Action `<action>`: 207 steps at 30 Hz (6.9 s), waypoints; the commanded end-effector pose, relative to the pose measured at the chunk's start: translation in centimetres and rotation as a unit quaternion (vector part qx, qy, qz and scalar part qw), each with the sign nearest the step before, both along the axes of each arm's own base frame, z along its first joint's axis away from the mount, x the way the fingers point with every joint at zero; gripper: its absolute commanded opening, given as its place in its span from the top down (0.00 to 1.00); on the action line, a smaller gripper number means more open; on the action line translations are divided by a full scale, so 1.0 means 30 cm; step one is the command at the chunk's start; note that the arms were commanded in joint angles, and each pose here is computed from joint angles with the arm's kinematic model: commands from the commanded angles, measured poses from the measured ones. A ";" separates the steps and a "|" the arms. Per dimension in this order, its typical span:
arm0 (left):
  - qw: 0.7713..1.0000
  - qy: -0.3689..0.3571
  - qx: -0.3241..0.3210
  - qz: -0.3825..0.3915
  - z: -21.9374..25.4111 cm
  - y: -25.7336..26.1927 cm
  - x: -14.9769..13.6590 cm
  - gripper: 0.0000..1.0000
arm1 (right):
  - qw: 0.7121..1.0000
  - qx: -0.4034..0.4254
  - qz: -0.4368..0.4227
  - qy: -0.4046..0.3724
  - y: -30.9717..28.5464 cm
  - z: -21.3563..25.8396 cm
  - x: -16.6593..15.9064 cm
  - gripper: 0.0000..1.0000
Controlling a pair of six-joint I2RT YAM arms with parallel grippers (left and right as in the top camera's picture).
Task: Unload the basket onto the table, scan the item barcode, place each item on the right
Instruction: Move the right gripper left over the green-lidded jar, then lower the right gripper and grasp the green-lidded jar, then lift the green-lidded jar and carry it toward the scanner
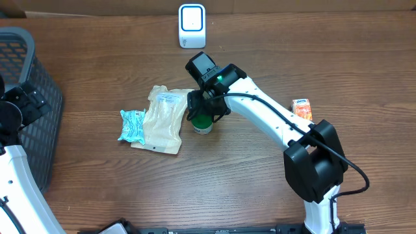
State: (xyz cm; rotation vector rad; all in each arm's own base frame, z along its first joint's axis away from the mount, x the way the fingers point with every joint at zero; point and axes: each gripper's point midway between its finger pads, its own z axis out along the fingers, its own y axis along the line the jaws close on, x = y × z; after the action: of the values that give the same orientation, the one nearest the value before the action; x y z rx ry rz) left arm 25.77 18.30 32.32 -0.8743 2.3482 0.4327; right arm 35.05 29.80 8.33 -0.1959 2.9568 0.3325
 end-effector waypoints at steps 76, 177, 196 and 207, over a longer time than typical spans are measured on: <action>1.000 0.004 0.009 0.000 0.006 0.013 0.001 0.00 | 0.991 -0.101 0.079 0.035 -0.096 -0.014 -0.098 0.41; 1.000 0.008 0.007 -0.001 -0.001 0.012 0.003 0.01 | 0.886 0.402 0.215 -0.081 -0.158 0.752 -0.094 0.53; 1.000 0.008 0.007 -0.001 -0.001 0.012 0.003 0.01 | 0.830 0.498 0.223 -0.119 -0.358 0.851 -0.113 0.53; 1.000 0.008 0.007 -0.001 -0.001 0.012 0.003 0.01 | 0.852 0.446 0.234 -0.143 -0.349 0.805 -0.066 0.59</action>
State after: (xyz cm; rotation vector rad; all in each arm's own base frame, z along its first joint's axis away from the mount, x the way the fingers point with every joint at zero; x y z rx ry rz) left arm 25.87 18.35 32.15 -0.8754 2.3539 0.4323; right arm 32.82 18.93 32.10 -0.7033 2.1317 1.5800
